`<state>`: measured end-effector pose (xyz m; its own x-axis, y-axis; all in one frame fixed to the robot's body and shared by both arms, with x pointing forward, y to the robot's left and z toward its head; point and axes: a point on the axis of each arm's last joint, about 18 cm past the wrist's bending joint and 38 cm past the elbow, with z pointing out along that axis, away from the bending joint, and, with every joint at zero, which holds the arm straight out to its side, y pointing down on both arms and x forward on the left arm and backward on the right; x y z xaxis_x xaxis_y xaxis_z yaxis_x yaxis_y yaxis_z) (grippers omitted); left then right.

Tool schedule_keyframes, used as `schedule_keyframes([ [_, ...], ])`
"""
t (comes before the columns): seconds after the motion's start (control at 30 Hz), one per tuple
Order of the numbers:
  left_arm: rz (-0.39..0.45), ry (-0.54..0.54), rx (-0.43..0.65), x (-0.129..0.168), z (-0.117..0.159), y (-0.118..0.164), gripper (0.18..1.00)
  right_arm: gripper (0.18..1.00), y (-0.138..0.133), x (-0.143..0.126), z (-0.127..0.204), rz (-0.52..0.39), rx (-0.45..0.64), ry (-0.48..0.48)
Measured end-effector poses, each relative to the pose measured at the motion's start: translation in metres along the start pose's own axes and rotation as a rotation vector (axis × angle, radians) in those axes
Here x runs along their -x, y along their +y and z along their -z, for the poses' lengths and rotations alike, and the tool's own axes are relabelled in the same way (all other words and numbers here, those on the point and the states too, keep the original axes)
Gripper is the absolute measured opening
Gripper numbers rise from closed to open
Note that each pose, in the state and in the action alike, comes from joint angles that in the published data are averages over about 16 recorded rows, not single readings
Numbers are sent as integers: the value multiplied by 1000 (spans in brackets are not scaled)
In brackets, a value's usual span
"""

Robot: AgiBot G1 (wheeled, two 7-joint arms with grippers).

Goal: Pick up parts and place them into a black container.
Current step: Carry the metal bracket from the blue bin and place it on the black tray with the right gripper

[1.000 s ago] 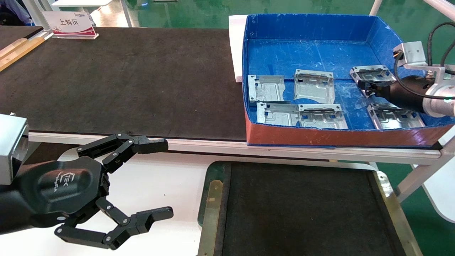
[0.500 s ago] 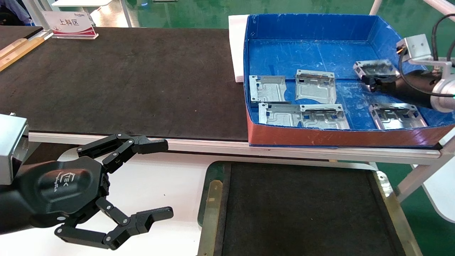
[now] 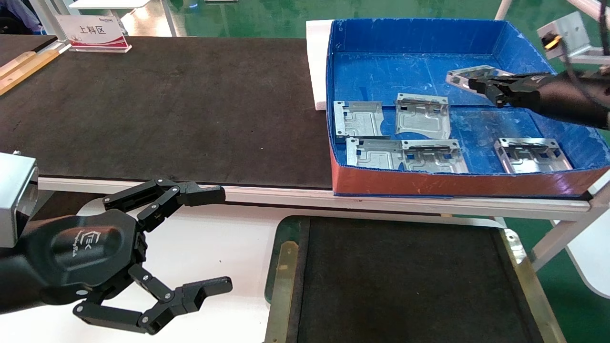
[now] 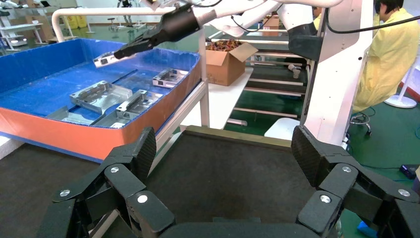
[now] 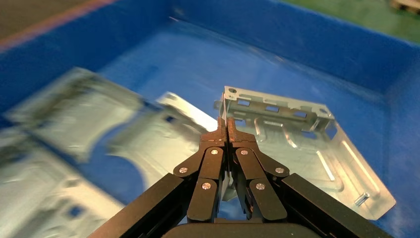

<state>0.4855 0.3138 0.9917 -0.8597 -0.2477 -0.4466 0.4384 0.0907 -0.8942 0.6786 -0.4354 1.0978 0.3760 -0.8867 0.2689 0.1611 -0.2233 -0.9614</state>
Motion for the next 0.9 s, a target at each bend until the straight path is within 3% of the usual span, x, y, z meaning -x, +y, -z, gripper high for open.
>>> schedule_keyframes([
  [0.53, 0, 0, 0, 0, 0, 0, 1001, 191, -45, 56, 61, 67, -132, -412],
  [0.9, 0, 0, 0, 0, 0, 0, 1001, 191, -44, 123, 102, 65, -126, -685],
])
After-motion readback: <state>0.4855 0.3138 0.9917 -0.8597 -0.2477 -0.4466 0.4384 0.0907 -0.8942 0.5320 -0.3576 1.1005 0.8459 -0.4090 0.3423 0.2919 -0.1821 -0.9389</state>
